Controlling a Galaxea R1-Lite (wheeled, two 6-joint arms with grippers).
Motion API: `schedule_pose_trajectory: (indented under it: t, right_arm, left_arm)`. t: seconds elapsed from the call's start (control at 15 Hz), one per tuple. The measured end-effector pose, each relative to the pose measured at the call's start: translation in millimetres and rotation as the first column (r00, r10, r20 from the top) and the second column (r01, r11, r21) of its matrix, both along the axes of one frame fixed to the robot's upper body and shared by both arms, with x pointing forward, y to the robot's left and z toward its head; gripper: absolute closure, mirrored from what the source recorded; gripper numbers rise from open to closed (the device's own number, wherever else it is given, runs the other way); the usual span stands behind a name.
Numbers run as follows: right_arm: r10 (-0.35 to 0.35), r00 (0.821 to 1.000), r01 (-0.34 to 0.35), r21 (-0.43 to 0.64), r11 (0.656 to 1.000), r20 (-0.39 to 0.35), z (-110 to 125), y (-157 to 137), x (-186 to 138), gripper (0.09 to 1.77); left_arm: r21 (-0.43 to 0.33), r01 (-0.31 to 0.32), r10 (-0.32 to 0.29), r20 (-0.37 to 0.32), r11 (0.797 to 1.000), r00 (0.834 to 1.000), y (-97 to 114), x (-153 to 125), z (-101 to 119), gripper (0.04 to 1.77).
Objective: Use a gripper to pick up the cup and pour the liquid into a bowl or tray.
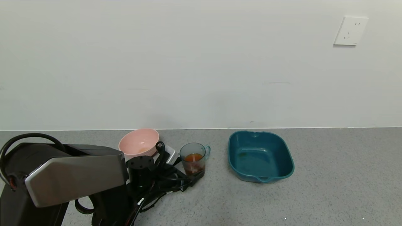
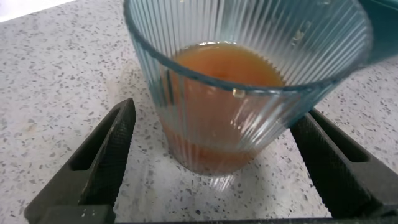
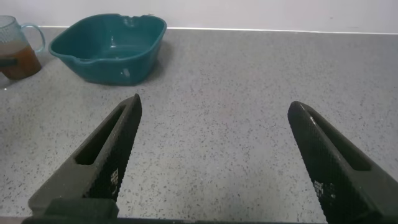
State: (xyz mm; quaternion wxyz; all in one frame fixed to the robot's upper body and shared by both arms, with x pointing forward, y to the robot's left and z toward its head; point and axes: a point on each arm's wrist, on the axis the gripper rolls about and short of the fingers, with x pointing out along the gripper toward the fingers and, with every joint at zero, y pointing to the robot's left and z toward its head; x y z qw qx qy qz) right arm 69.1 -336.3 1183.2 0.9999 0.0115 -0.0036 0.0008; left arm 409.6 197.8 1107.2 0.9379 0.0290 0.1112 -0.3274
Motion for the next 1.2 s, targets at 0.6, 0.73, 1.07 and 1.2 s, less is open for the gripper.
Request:
schedule_pose_trajectory:
  t: [0.6,0.73,1.07,1.2]
  right_arm:
    - [0.0,1.0,0.0,0.0,1.0,0.0,0,0,0,0.15]
    - [0.0,1.0,0.0,0.0,1.0,0.0,0,0,0,0.15]
    - [0.0,1.0,0.0,0.0,1.0,0.0,0,0,0,0.15]
    - [0.0,1.0,0.0,0.0,1.0,0.0,0,0,0,0.15]
  left_arm:
    - [-0.013,0.002,-0.002,0.003,1.0,1.0,-4,4,-1,0.09]
    - [-0.014,0.006,-0.006,0.002,1.0,1.0,-6,4,-2,0.09]
    - [-0.024,0.003,-0.003,0.016,1.0,1.0,-12,9,-3,0.09]
    - [-0.028,0.002,-0.002,0.024,1.0,1.0,-13,11,-2,0.09]
